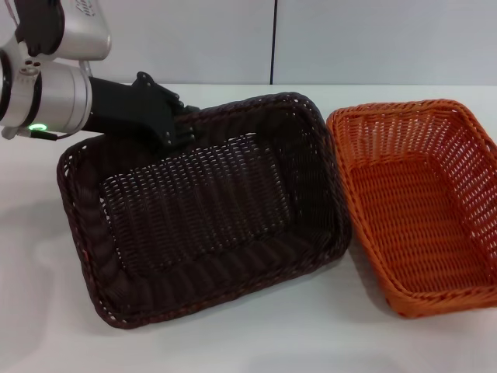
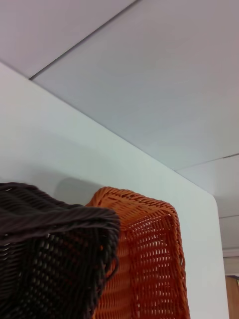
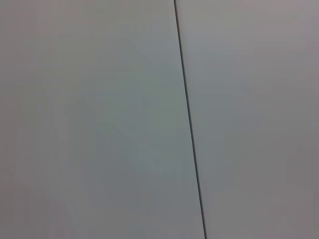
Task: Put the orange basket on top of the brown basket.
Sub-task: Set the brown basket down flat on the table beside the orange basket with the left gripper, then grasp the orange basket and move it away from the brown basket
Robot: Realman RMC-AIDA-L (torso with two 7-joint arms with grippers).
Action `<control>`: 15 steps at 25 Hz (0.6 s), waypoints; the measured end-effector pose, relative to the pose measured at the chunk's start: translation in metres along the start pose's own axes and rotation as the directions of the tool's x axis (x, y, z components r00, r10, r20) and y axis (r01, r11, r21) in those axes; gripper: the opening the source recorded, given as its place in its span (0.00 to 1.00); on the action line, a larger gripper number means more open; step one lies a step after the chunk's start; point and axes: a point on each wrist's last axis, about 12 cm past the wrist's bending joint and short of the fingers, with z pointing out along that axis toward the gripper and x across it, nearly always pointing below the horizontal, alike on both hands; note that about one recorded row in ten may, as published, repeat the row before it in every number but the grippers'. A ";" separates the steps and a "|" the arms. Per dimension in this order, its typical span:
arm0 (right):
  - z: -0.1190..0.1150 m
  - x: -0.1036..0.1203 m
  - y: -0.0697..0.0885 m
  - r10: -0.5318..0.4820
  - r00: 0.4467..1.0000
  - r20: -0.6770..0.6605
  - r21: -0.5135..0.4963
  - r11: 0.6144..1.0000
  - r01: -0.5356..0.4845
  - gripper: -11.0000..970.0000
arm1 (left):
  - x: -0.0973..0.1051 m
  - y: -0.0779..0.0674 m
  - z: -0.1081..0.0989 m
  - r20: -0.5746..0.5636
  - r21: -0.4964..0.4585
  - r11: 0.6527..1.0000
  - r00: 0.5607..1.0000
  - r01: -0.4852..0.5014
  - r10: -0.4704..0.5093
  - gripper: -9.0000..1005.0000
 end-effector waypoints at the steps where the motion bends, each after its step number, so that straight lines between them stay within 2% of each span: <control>1: 0.000 0.000 0.000 0.000 1.000 0.000 0.000 1.000 0.000 0.68 | -0.001 0.000 0.000 0.002 -0.004 1.000 1.000 -0.010 0.010 0.21; 5: -0.001 0.001 0.001 -0.001 1.000 -0.004 -0.006 1.000 0.001 0.68 | -0.008 0.003 -0.001 0.026 -0.042 0.998 0.998 -0.048 0.049 0.27; 10: -0.003 0.002 0.003 -0.003 1.000 -0.011 -0.019 1.000 0.003 0.68 | -0.016 0.006 -0.004 0.072 -0.079 0.995 0.996 -0.055 0.061 0.52; 12: -0.003 0.002 0.003 -0.003 1.000 -0.012 -0.021 1.000 0.003 0.68 | -0.017 0.006 -0.005 0.079 -0.087 0.995 0.995 -0.055 0.062 0.56; 13: -0.003 0.002 0.003 -0.003 1.000 -0.013 -0.023 1.000 0.003 0.68 | -0.019 0.007 -0.008 0.112 -0.120 0.992 0.992 -0.043 0.057 0.58; 14: -0.003 0.002 0.003 -0.002 1.000 -0.014 -0.024 1.000 0.002 0.68 | -0.022 0.010 -0.020 0.241 -0.250 0.967 0.970 0.045 0.017 0.61; 15: -0.002 0.001 0.004 0.003 1.000 -0.012 -0.026 1.000 -0.003 0.68 | -0.022 0.011 -0.024 0.270 -0.279 0.958 0.963 0.069 0.010 0.63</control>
